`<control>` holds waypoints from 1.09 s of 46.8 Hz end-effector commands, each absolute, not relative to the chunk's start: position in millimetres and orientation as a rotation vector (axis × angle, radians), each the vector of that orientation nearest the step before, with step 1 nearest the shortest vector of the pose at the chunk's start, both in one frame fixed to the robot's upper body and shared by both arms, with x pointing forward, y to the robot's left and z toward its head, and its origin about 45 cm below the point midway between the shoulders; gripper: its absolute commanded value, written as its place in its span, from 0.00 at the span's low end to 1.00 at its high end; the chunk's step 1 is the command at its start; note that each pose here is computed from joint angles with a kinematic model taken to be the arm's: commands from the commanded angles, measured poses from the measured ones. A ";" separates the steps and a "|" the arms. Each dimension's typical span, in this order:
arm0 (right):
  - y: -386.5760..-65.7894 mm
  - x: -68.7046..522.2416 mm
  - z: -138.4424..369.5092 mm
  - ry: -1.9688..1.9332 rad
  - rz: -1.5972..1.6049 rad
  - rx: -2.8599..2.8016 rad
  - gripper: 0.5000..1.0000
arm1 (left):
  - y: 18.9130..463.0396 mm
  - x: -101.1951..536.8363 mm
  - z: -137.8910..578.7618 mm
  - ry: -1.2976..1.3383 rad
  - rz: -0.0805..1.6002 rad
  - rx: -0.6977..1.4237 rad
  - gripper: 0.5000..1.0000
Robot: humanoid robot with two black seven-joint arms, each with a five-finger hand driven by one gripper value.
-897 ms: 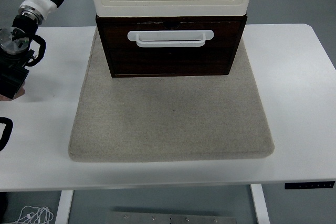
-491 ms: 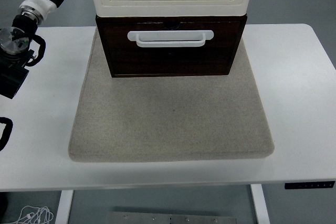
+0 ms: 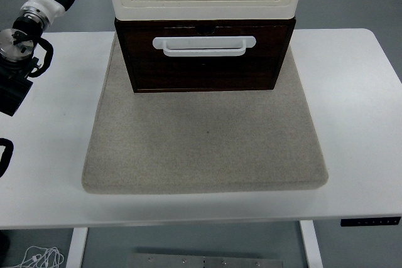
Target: Open the drawer under the combination cabinet
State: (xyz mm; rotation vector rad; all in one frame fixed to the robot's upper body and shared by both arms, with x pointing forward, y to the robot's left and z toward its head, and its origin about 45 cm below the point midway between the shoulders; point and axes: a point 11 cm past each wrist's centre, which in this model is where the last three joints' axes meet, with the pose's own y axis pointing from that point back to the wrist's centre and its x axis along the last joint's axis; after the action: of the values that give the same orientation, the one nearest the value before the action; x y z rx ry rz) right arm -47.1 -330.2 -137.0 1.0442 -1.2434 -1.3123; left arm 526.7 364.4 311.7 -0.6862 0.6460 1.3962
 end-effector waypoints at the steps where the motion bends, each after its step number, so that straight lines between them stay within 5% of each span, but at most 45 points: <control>1: -330.2 -47.1 -137.0 -1.244 -1.312 1.044 0.85 | 365.1 530.2 323.5 0.623 1.405 -0.691 1.00; 18: -330.0 -47.1 -137.0 -1.243 -1.313 1.045 0.86 | 401.9 530.6 402.2 0.411 1.396 -0.694 1.00; 31: -330.2 -47.1 -137.0 -1.244 -1.312 1.044 0.86 | 424.0 517.8 542.7 0.157 1.345 -0.791 1.00; 51: -330.0 -47.1 -137.0 -1.243 -1.313 1.045 0.86 | 336.4 464.1 686.4 -0.263 1.054 -0.617 1.00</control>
State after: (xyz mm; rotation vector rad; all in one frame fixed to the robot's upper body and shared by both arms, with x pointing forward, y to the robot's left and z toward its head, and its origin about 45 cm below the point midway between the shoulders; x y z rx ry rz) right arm -47.0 -330.1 -137.0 1.0448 -1.2435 -1.3124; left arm 474.4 356.2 673.8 -0.6590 -0.2000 1.1041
